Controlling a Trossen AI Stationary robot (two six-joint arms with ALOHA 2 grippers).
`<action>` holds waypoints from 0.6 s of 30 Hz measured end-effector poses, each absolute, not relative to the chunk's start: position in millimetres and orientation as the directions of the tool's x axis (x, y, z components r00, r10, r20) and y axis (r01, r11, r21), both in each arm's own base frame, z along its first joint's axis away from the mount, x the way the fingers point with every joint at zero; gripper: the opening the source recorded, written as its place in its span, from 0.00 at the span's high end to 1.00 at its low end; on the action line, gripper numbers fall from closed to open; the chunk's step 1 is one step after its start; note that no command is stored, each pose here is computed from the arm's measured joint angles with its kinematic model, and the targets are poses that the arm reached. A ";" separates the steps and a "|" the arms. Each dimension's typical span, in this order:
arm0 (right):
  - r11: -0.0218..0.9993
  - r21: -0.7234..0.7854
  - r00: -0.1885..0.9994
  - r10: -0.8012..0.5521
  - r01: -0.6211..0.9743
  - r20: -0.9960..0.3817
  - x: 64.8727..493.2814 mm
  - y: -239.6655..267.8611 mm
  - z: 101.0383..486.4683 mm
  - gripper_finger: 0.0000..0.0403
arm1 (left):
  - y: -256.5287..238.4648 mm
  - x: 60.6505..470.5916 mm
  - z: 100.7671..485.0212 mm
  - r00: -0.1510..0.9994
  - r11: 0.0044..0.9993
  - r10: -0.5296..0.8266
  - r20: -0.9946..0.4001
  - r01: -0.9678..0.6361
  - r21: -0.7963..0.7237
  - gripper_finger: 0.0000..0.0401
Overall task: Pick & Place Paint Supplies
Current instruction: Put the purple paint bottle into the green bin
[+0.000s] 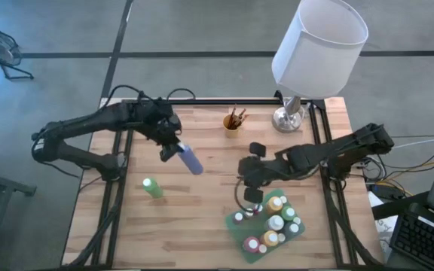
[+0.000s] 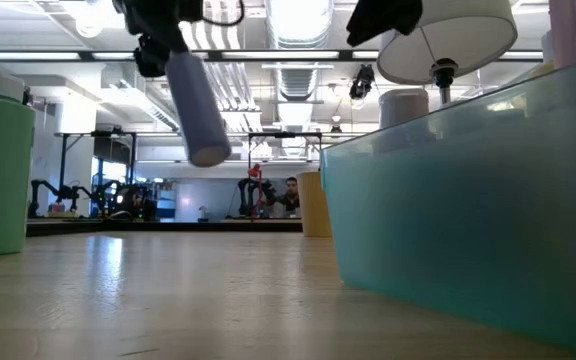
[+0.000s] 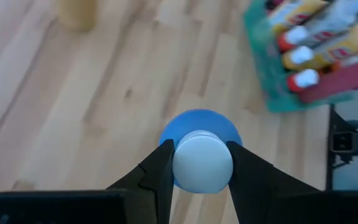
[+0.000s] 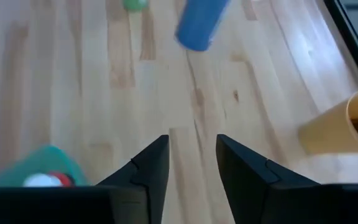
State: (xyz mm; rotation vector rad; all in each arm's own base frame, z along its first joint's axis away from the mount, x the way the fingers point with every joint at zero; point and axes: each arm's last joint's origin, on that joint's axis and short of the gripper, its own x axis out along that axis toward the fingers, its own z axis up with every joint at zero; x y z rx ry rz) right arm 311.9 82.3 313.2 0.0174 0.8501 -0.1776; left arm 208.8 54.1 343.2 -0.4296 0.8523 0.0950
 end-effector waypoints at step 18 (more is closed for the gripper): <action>0.965 0.216 0.890 -0.033 0.146 -0.455 287.4 84.4 287.1 0.57 | 8.4 232.9 358.8 0.788 0.962 -0.185 -0.587 0.022 -0.273 0.69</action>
